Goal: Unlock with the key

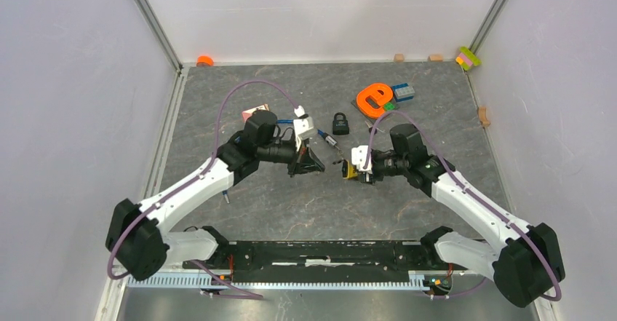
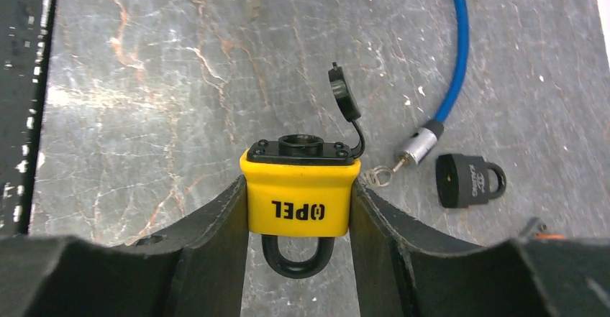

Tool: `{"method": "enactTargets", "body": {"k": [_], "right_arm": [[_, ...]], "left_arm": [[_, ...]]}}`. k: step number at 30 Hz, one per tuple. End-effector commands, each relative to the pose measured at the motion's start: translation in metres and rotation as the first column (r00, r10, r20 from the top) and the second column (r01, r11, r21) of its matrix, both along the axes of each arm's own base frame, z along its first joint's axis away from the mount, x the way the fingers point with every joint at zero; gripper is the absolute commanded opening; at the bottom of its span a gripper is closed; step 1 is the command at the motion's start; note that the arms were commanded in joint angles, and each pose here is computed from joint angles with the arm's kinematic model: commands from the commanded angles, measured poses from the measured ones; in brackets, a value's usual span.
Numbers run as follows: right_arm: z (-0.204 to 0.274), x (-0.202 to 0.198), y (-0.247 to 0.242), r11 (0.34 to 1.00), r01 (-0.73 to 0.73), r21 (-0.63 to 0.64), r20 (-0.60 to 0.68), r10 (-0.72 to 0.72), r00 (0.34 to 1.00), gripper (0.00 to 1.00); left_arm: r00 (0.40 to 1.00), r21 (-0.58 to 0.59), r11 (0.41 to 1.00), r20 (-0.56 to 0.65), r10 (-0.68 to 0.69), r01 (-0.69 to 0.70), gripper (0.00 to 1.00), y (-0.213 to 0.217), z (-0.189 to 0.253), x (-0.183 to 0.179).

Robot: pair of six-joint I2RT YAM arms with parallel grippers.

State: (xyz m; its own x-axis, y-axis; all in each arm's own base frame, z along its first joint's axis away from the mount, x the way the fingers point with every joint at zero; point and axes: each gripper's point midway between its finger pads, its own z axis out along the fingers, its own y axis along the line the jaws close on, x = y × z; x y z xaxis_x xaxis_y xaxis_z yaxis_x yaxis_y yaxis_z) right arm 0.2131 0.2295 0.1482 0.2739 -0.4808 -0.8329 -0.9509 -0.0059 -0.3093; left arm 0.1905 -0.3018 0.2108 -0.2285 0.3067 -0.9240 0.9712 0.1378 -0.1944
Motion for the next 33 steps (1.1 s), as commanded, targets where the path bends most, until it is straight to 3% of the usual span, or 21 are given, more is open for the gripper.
{"method": "enactTargets", "body": {"k": [1,9,15,33], "right_arm": [[0.022,0.028,-0.002,0.994,0.098,0.043,0.13,-0.103,0.986,0.0],[0.029,0.046,-0.014,0.968,0.236,0.083,0.12,-0.245,0.962,0.0],[0.03,0.049,-0.014,0.958,0.266,0.105,0.072,-0.274,0.959,0.0],[0.029,0.049,-0.012,0.95,0.282,0.133,-0.015,-0.283,0.959,0.0]], "left_arm": [[0.947,-0.156,0.988,-0.317,-0.06,0.01,0.02,-0.02,0.036,-0.011],[0.847,-0.189,0.963,-0.528,0.064,-0.191,0.02,-0.026,0.036,0.017],[0.778,-0.151,0.937,-0.606,0.164,-0.315,0.02,-0.032,0.023,0.04],[0.697,-0.117,0.891,-0.67,0.255,-0.439,0.02,-0.048,0.005,0.08]]}}
